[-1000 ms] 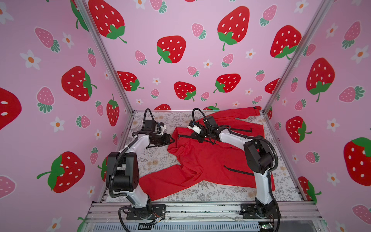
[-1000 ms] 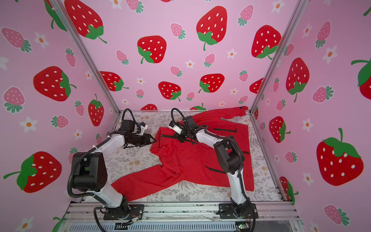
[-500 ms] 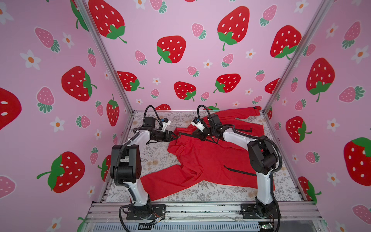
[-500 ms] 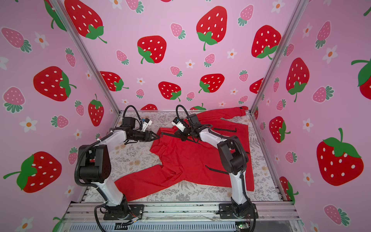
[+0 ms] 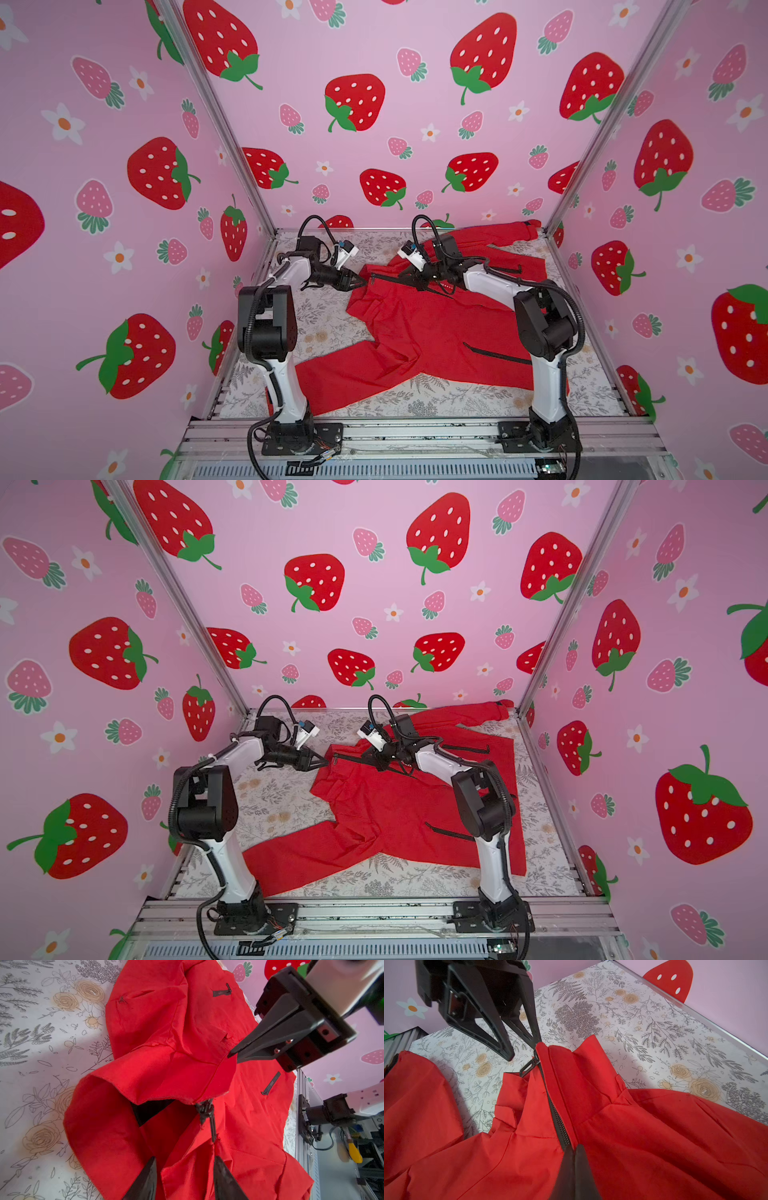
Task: Unzip the jacket
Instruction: Unzip the zipper on the jacket.
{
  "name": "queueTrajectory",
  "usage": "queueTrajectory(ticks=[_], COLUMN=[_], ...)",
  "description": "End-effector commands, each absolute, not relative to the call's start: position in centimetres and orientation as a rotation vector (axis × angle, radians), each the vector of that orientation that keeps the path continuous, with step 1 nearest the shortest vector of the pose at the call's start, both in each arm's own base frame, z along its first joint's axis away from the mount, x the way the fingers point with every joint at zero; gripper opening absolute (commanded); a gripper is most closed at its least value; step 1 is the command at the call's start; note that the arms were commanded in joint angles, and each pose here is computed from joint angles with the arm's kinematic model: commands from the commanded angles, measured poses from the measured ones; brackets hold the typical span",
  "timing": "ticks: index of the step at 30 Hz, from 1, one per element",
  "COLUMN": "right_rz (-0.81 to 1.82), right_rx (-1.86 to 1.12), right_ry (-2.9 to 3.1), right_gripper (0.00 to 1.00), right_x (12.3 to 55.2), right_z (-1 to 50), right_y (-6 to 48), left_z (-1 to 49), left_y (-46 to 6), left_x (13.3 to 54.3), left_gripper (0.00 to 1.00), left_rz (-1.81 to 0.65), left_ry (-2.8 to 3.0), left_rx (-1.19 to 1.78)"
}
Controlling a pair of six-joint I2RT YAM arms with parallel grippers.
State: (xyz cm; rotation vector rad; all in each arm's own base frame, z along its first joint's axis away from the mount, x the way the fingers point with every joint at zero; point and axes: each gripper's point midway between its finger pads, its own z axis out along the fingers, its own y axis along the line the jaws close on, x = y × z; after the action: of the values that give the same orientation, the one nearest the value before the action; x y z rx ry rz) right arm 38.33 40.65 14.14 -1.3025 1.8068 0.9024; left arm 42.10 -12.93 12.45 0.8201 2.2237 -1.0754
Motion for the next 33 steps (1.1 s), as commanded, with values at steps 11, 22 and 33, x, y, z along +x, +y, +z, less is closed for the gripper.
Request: queueTrajectory(ticks=[11,22,33], right_rz=[0.960,0.981,1.088], right_rx=[-1.307,-1.295,-1.215], right_ry=[1.729,1.720,1.722], right_gripper=[0.00,0.00,0.00], right_x=[37.6,37.5,38.3], right_z=[17.1,17.6,18.2], right_y=[40.8,40.7,39.8], left_z=[12.6,12.7,13.0], left_y=[-15.1,-16.0,-16.7], left_x=[41.5,41.6,40.8], left_gripper=[0.33,0.26,0.28], left_rz=[-1.027,-1.057,-1.094], left_ry=[2.181,2.152,2.120], left_rx=[1.036,1.056,1.088])
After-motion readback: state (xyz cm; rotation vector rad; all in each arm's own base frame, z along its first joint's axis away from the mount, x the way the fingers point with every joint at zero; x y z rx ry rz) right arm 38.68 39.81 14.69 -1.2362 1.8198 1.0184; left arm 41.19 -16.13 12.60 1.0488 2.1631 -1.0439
